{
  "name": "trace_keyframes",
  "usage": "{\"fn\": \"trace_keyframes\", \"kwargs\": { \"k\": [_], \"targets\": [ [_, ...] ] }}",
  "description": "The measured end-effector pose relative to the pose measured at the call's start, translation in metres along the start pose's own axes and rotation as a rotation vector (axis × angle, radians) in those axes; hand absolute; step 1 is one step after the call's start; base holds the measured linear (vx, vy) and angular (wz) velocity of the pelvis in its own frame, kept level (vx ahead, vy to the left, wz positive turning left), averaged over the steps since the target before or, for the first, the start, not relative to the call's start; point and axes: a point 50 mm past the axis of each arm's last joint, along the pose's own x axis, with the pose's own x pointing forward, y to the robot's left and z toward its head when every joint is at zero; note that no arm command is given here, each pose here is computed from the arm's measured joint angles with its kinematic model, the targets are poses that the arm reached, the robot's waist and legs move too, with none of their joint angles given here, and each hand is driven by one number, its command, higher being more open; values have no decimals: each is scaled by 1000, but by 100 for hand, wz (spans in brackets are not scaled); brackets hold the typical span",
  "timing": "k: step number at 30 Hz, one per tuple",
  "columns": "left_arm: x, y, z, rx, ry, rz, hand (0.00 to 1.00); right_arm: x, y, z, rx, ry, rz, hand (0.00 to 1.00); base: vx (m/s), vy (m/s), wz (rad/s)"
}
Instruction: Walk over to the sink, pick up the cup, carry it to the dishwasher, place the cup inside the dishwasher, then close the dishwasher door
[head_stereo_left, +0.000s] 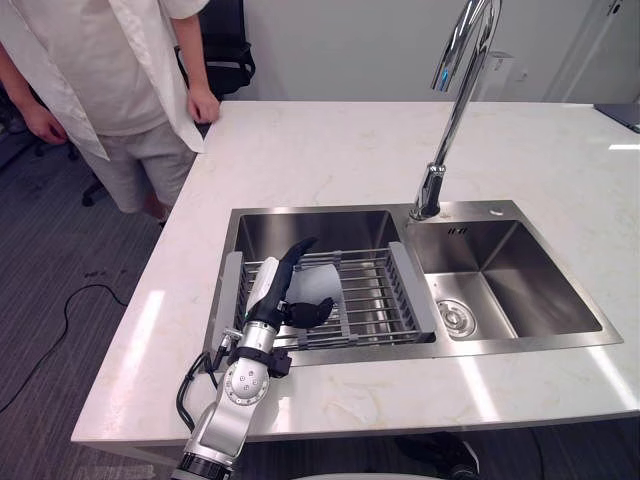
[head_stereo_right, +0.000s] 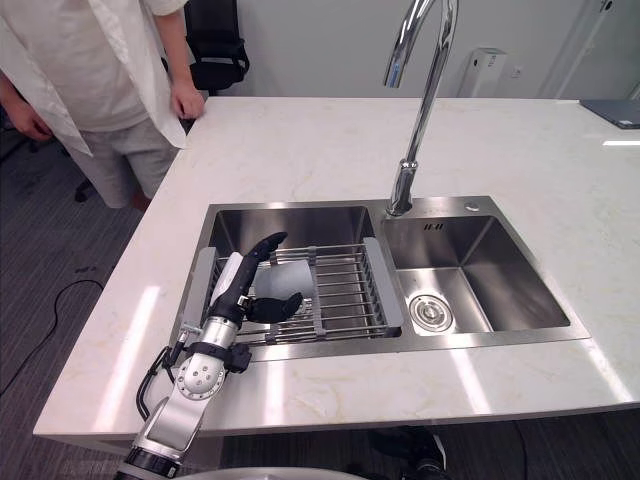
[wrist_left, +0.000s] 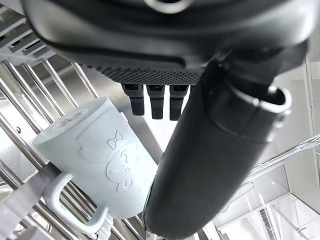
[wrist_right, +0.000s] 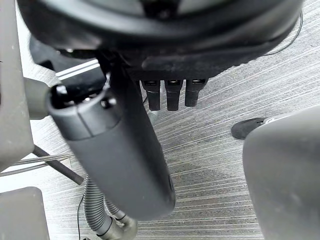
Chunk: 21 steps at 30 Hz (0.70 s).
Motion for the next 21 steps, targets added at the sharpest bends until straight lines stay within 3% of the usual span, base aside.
{"fn": "trace_keyframes", "kwargs": {
  "k": [21],
  "targets": [
    [-3, 22, -21, 162, 72, 21, 90, -2, -11, -6, -18, 24, -12, 90, 0, 0, 0]
  ]
}}
